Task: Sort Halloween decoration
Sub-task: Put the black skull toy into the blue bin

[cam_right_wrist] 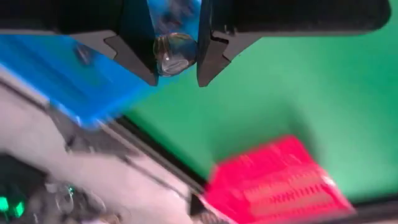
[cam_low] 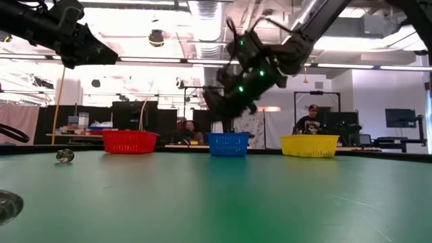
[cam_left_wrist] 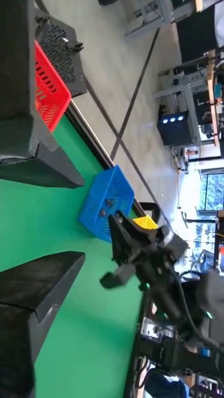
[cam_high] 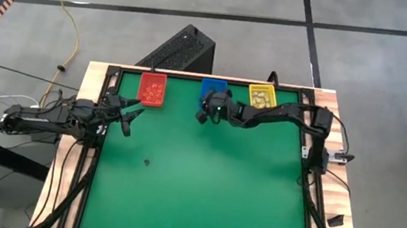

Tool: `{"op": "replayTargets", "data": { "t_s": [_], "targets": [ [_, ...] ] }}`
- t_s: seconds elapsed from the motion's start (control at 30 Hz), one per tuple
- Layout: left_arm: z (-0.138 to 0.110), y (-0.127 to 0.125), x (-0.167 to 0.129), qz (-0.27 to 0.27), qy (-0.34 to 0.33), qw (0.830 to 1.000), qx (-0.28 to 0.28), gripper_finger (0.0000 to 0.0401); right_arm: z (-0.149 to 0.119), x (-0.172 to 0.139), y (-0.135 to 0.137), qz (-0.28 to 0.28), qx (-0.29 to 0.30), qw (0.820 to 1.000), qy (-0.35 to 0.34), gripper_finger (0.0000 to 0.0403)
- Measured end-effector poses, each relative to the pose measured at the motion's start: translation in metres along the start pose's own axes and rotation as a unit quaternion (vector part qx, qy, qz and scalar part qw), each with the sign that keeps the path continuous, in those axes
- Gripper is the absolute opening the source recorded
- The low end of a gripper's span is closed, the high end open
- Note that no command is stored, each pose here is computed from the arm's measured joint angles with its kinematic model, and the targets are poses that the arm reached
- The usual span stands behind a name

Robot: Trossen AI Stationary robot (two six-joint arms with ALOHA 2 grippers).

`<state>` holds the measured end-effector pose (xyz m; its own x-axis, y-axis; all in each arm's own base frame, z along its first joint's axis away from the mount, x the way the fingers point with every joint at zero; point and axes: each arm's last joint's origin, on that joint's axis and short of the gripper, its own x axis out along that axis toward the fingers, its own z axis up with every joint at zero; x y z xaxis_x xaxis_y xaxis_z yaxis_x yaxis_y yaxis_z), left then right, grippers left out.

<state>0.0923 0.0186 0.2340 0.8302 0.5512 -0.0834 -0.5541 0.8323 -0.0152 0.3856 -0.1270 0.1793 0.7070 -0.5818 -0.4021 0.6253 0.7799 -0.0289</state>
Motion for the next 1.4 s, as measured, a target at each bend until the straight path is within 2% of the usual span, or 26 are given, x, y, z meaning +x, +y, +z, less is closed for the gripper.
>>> {"op": "replayTargets", "data": {
  "t_s": [0.13, 0.27, 0.4, 0.6, 0.73, 0.9, 1.07, 1.2, 1.4],
  "targets": [
    [0.0, 0.0, 0.0, 0.0, 0.0, 1.0, 0.0, 0.0169, -0.009, 0.007, -0.01, -0.02, 0.009, 0.999, 0.025, 0.0118],
    [0.0, 0.0, 0.0, 0.0, 0.0, 1.0, 0.002, 0.0169, -0.011, 0.006, -0.011, -0.059, 0.001, 0.998, 0.034, 0.0144],
    [0.0, 0.0, 0.0, 0.0, 0.002, 1.0, 0.004, 0.0169, -0.016, 0.007, -0.018, -0.071, -0.004, 0.996, 0.059, 0.0168],
    [0.0, 0.0, 0.0, 0.0, 0.002, 1.0, 0.005, 0.0169, -0.019, 0.008, -0.024, -0.081, 0.013, 0.994, 0.077, 0.0178],
    [-0.001, 0.0, 0.0, 0.001, 0.003, 1.0, 0.004, 0.0169, -0.01, 0.004, -0.025, -0.077, 0.01, 0.995, 0.059, 0.0179],
    [0.0, 0.0, 0.0, 0.001, 0.001, 1.0, 0.005, 0.0169, 0.017, -0.018, -0.02, -0.058, 0.0, 0.998, 0.016, 0.018],
    [0.001, 0.0, 0.0, 0.001, -0.005, 1.0, 0.001, 0.0169, 0.052, -0.057, -0.004, 0.029, -0.037, 0.998, -0.04, 0.0181],
    [0.002, 0.0, 0.0, 0.001, -0.009, 1.0, -0.002, 0.0169, 0.072, -0.097, 0.018, 0.119, -0.063, 0.988, -0.079, 0.0181],
    [0.002, 0.0, 0.0, 0.0, -0.009, 1.0, -0.007, 0.0169, 0.062, -0.149, 0.078, 0.268, -0.107, 0.955, -0.073, 0.018]
  ]
}}
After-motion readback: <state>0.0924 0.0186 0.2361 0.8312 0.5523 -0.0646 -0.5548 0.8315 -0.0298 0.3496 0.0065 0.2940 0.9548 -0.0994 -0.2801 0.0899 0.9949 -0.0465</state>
